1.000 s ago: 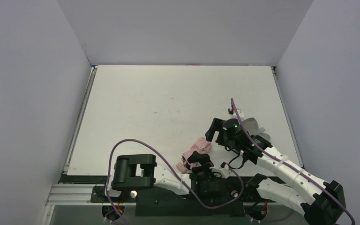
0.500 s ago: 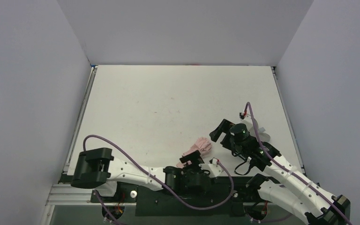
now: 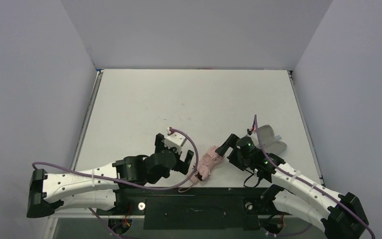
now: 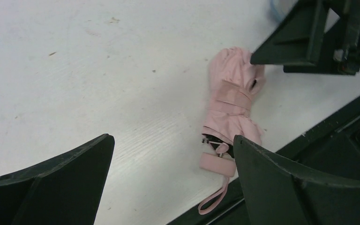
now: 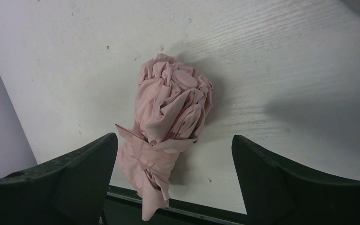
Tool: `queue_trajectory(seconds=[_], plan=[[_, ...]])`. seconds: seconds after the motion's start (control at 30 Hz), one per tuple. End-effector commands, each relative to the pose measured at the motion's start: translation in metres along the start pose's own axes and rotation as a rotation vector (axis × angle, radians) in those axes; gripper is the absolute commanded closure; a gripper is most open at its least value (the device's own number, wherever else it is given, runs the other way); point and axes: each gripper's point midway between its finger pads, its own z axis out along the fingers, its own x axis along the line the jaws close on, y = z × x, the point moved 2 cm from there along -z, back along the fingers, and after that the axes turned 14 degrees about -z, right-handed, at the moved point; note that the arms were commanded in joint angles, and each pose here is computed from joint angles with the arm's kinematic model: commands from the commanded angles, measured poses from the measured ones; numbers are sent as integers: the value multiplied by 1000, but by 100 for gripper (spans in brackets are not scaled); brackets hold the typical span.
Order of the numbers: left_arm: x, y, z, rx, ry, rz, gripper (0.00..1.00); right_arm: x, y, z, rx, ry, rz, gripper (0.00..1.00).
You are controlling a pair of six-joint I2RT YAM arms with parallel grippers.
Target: Put away the umbrella
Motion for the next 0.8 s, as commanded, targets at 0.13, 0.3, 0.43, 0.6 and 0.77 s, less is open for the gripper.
queue_trajectory(seconds=[0.13, 0.3, 0.43, 0.6, 0.77], plan=[[60, 2, -16, 9, 148, -146, 3, 34, -20, 19, 30, 107, 77, 14], [69, 0, -23, -3, 152, -173, 3, 33, -26, 27, 39, 88, 75, 16], [72, -2, -26, -5, 152, -189, 3, 29, -31, 34, 45, 76, 79, 19], [74, -5, -26, -6, 154, -202, 3, 21, -42, 44, 66, 59, 82, 23], [75, -11, -25, -2, 154, -213, 3, 17, -55, 53, 87, 53, 83, 28]])
